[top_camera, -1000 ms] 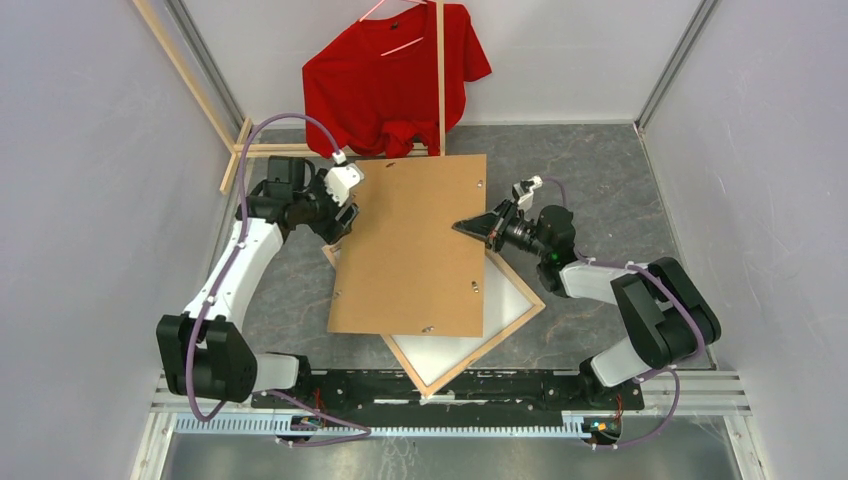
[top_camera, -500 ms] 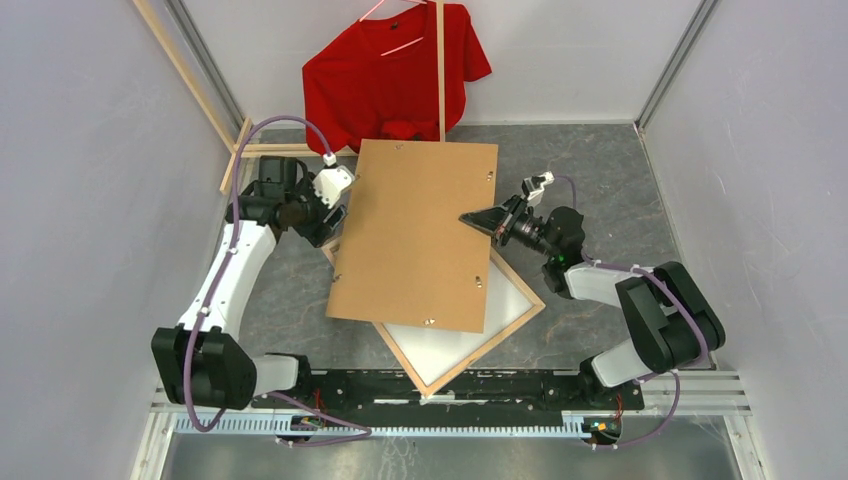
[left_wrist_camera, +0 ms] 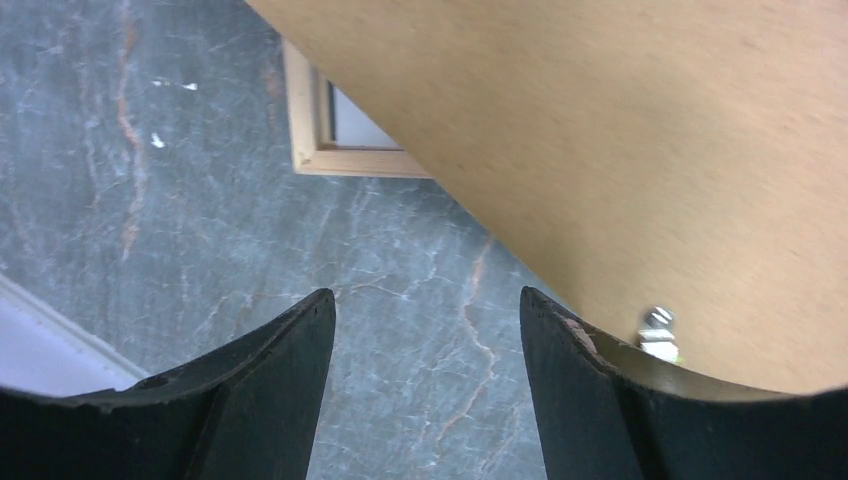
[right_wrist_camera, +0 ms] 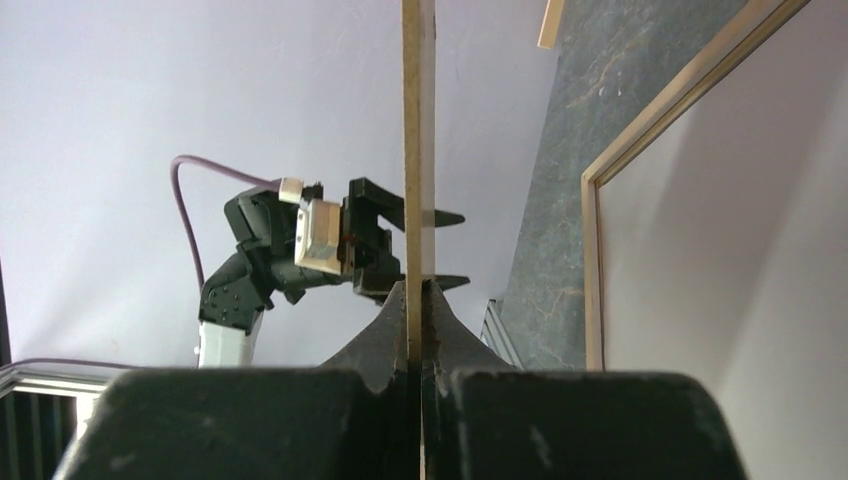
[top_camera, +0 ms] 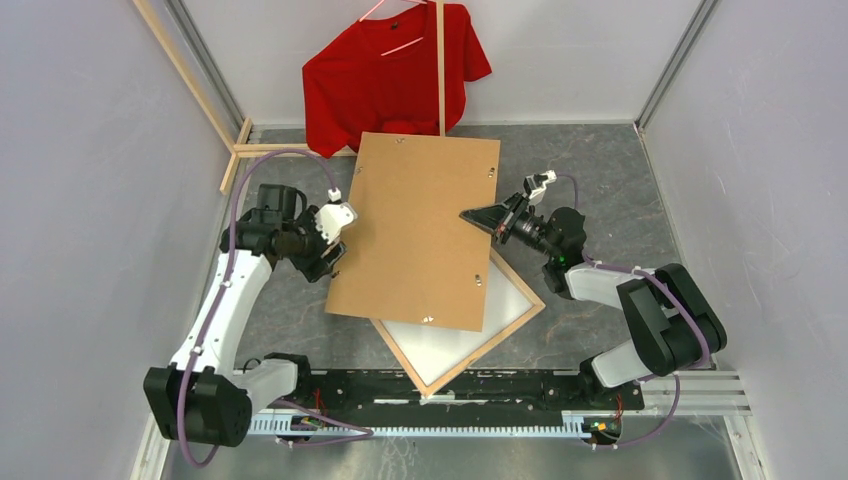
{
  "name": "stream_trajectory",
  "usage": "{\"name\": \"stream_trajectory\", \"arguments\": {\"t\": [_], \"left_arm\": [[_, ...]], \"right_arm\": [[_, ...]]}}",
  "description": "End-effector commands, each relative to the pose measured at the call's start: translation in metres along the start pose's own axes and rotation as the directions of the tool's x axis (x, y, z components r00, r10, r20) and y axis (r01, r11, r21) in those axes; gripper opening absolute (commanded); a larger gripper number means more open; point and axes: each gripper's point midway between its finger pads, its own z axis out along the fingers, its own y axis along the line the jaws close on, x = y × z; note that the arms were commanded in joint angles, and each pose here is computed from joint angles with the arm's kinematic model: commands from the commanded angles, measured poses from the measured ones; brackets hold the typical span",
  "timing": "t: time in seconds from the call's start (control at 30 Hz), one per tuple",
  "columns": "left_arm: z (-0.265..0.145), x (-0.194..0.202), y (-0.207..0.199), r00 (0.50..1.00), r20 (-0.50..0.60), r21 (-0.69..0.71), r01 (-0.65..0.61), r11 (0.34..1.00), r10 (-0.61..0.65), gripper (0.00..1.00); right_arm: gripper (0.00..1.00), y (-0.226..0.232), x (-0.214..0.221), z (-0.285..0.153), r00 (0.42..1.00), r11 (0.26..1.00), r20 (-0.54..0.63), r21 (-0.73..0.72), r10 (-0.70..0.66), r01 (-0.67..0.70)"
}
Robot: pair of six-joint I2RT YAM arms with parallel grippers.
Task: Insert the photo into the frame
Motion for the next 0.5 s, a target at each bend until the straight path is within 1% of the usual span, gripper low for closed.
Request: {"name": "stream_trajectory", "arguments": {"t": [0.0,0.07,0.13,0.2,0.27,0.33,0.37,0.47], "left_arm": [[-0.006,0.003,-0.042,0.998,0.043,0.150,-0.057,0.987,0.051,0.74],[-0.010,0.007,-0.062,0.995,0.058,0.225,-0.088,0.970,0.077,0.74],[-0.012,0.009,-0.065,0.994,0.067,0.223,-0.104,0.969,0.091,0.75],[-0.009,0.016,-0.060,0.993,0.045,0.191,-0.118,0.974,0.112,0.76],[-0.004,0.022,-0.052,0.990,0.016,0.161,-0.138,0.977,0.137,0.77],[-0.003,0.019,-0.047,0.989,0.015,0.154,-0.149,0.977,0.149,0.78],[-0.003,0.017,-0.045,0.988,0.018,0.156,-0.157,0.975,0.156,0.79],[-0.002,0.013,-0.028,0.985,-0.001,0.123,-0.171,0.977,0.173,0.80]], "right_arm": [[0.00,0.030,-0.014,0.005,0.995,0.995,0.080,-0.079,-0.055,0.061],[0.00,0.028,-0.015,0.005,0.994,0.995,0.086,-0.072,-0.069,0.075],[0.00,0.028,-0.013,0.007,0.993,0.991,0.038,-0.069,-0.108,0.110],[0.00,0.030,-0.008,0.007,0.988,0.986,-0.050,-0.091,-0.147,0.142],[0.00,0.035,0.007,0.004,0.966,0.978,-0.186,-0.138,-0.179,0.155],[0.00,0.038,0.013,-0.002,0.946,0.974,-0.252,-0.151,-0.203,0.168],[0.00,0.037,0.012,-0.005,0.936,0.971,-0.272,-0.143,-0.224,0.191],[0.00,0.014,0.009,-0.011,0.895,0.958,-0.345,-0.038,-0.281,0.286]]}}
